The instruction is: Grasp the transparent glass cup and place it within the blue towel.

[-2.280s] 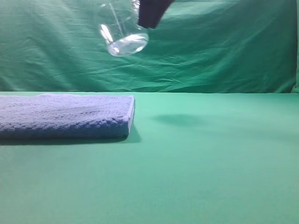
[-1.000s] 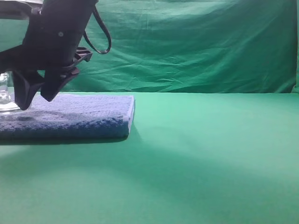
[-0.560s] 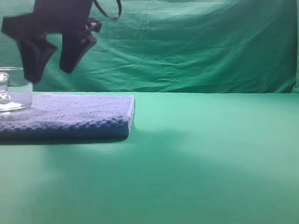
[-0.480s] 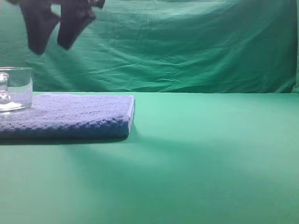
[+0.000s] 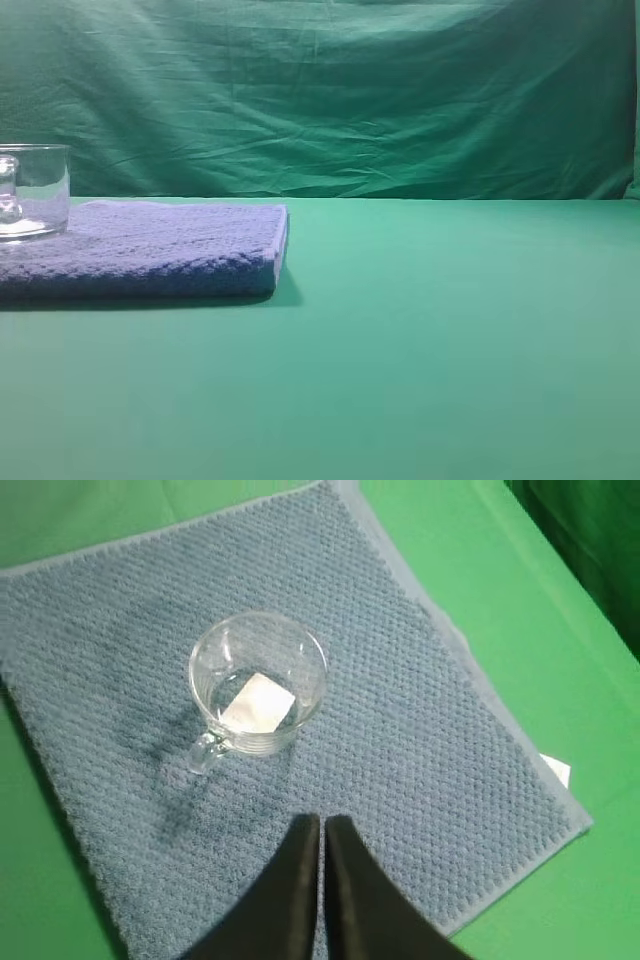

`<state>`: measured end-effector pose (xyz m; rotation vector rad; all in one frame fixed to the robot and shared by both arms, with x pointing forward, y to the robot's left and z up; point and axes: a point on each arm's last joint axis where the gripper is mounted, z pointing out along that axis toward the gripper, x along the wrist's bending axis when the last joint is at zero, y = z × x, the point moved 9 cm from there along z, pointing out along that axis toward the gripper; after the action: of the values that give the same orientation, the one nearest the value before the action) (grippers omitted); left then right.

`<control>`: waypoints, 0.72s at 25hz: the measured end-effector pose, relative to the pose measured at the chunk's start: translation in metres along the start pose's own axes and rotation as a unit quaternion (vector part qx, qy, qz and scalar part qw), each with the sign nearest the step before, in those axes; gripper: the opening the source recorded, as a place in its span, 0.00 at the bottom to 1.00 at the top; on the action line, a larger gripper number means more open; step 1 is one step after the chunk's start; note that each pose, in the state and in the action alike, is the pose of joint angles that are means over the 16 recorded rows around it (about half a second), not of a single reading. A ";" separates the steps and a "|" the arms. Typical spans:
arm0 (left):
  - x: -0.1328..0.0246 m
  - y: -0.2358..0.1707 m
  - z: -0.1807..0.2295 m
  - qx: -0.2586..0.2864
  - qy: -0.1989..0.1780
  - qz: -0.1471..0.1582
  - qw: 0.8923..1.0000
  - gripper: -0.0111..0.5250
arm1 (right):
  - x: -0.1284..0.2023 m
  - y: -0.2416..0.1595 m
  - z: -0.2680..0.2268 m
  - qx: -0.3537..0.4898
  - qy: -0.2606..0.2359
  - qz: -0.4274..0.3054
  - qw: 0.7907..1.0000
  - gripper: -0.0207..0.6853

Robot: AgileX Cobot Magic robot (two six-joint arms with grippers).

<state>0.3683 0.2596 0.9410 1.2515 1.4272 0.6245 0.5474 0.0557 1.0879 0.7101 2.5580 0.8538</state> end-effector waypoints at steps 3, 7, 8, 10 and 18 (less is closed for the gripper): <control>0.000 0.000 0.000 0.000 0.000 0.000 1.000 0.02 | -0.008 -0.008 -0.011 0.020 -0.014 0.030 0.999 0.03; 0.000 0.000 0.000 0.000 0.000 0.000 1.000 0.02 | -0.020 -0.017 -0.032 0.035 -0.040 0.072 0.996 0.03; 0.000 0.000 0.000 0.000 0.000 0.000 1.000 0.02 | -0.023 -0.019 -0.039 0.036 -0.046 0.081 0.995 0.03; 0.000 0.000 0.000 0.000 0.000 0.000 1.000 0.02 | -0.029 -0.021 -0.053 0.034 -0.058 0.097 0.993 0.03; 0.000 0.000 0.000 0.000 0.000 0.000 1.000 0.02 | -0.041 -0.026 -0.107 -0.022 -0.080 0.122 0.989 0.03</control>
<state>0.3683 0.2596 0.9410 1.2515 1.4272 0.6245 0.5215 -0.0345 1.1593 1.0498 2.3357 0.8854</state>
